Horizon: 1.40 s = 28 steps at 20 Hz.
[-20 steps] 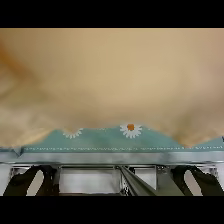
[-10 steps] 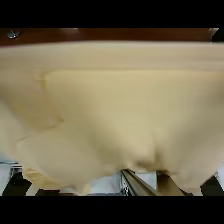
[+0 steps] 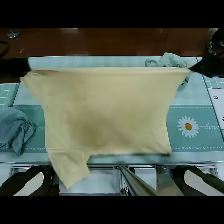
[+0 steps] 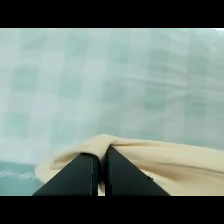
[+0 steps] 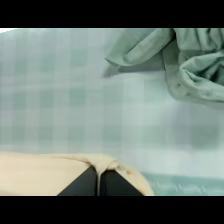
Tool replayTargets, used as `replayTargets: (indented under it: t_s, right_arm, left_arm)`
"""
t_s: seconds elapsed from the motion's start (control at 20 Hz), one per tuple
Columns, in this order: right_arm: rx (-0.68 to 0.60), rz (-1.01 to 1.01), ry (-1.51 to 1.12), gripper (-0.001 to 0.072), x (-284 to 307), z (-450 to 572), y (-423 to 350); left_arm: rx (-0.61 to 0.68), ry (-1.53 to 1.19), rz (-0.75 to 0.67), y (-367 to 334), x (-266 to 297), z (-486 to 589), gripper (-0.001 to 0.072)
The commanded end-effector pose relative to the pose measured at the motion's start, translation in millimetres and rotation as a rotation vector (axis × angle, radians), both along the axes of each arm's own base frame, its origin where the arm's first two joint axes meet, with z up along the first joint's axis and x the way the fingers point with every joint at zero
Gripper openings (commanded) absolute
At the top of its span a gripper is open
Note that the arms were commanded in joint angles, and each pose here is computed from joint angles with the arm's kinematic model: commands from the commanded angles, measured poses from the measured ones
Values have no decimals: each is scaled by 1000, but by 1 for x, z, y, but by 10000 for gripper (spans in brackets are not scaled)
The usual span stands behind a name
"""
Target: Fold the shirts.
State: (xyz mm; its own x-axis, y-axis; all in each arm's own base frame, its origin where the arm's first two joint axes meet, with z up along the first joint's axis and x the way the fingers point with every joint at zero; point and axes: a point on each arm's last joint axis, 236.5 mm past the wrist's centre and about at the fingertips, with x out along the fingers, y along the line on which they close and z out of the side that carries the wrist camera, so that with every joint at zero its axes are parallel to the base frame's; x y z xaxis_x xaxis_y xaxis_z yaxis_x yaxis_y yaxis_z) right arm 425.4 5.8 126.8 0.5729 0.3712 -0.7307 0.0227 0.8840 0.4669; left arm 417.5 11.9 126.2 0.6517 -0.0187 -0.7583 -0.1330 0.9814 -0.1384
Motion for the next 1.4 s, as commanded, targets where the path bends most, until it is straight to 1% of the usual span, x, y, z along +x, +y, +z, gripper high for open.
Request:
replayTargets:
  t_s: [0.0, 0.1, 0.25, 0.4, 0.5, 0.65, 0.75, 0.85, 0.9, 1.05, 1.15, 1.35]
  right_arm:
    - [106, -35, 29, 17, 74, -71, -2]
    - [105, -8, 52, 17, 105, -93, 6]
    - [152, -36, 83, 17, 149, -115, 17]
    - [193, -24, 147, 17, 159, -134, 28]
    - [193, 20, 195, 18, 147, -138, 33]
    - [194, 100, 257, 18, 117, -124, 25]
    - [199, 135, 296, 18, 94, -109, 13]
    - [192, 199, 378, 18, 65, -107, 7]
    - [165, 223, 438, 18, 50, -114, 3]
    - [157, 219, 523, 18, 34, -140, 6]
    - [129, 225, 592, 18, 18, -165, 9]
    - [111, 222, 602, 18, 14, -194, 20]
  left_arm:
    - [-108, -27, 96, 0, 68, -66, 29]
    - [-180, -42, 134, -5, 95, -88, 29]
    - [-294, -56, 191, -13, 131, -105, 29]
    - [-369, 20, 198, -26, 141, -125, 30]
    - [-357, 93, 160, -32, 129, -131, 31]
    - [-257, 232, -28, -30, 91, -127, 31]
    - [-232, 346, -107, -18, 59, -128, 31]
    - [-249, 470, -135, -11, 27, -139, 31]
    - [-254, 512, -151, -10, 16, -146, 31]
    - [-275, 605, -158, -14, -11, -173, 31]
    - [-287, 660, -164, -17, -28, -189, 31]
    - [-292, 692, -163, -19, -42, -208, 31]
